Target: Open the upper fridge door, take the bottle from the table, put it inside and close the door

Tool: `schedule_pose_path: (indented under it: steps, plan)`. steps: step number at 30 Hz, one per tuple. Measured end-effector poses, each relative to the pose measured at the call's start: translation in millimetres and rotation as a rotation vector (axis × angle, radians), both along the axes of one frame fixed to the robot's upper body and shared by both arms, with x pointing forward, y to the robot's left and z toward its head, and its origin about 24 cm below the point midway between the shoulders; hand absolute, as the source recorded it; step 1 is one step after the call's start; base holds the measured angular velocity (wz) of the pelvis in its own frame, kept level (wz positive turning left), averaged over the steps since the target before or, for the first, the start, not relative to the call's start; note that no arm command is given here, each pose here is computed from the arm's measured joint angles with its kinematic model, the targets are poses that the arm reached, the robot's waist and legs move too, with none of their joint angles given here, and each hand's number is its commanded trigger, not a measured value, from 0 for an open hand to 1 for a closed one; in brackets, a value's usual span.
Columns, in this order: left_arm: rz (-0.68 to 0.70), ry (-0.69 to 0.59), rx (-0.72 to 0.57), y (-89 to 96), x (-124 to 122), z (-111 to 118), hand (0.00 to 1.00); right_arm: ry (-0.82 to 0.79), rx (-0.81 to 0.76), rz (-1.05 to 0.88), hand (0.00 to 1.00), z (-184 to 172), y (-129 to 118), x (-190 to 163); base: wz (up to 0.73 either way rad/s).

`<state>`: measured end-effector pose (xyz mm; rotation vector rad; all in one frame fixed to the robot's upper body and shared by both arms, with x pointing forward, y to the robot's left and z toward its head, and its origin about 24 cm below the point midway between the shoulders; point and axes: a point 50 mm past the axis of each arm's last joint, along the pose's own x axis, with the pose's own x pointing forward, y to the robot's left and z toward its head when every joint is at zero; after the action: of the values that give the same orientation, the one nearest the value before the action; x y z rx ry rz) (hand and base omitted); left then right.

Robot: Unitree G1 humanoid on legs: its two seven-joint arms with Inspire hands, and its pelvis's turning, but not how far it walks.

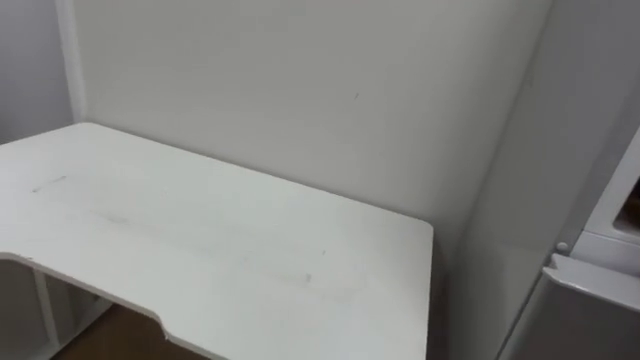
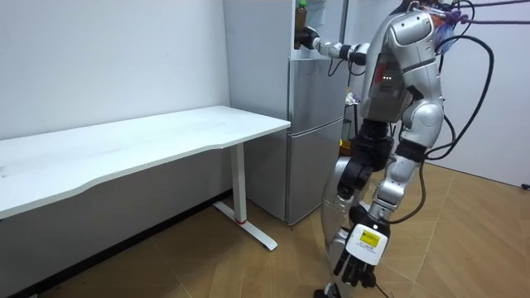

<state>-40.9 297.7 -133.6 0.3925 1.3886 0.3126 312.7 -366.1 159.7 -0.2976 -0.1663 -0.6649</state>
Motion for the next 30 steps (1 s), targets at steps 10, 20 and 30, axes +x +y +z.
schedule_pose_path:
  steps: [10,20,30]
  plan:
    - [-0.02,-0.046,0.043,14.1,17,7,0.0,-0.019,0.001,-0.008,0.0,4,-2,4,0.05]
    - [-0.045,-0.055,0.065,16.0,31,6,0.0,0.044,0.008,-0.04,0.0,-5,-18,0,0.02]
    - [-0.04,-0.05,0.088,17.4,31,7,0.0,0.119,0.006,0.004,0.0,-14,-23,-4,0.0]
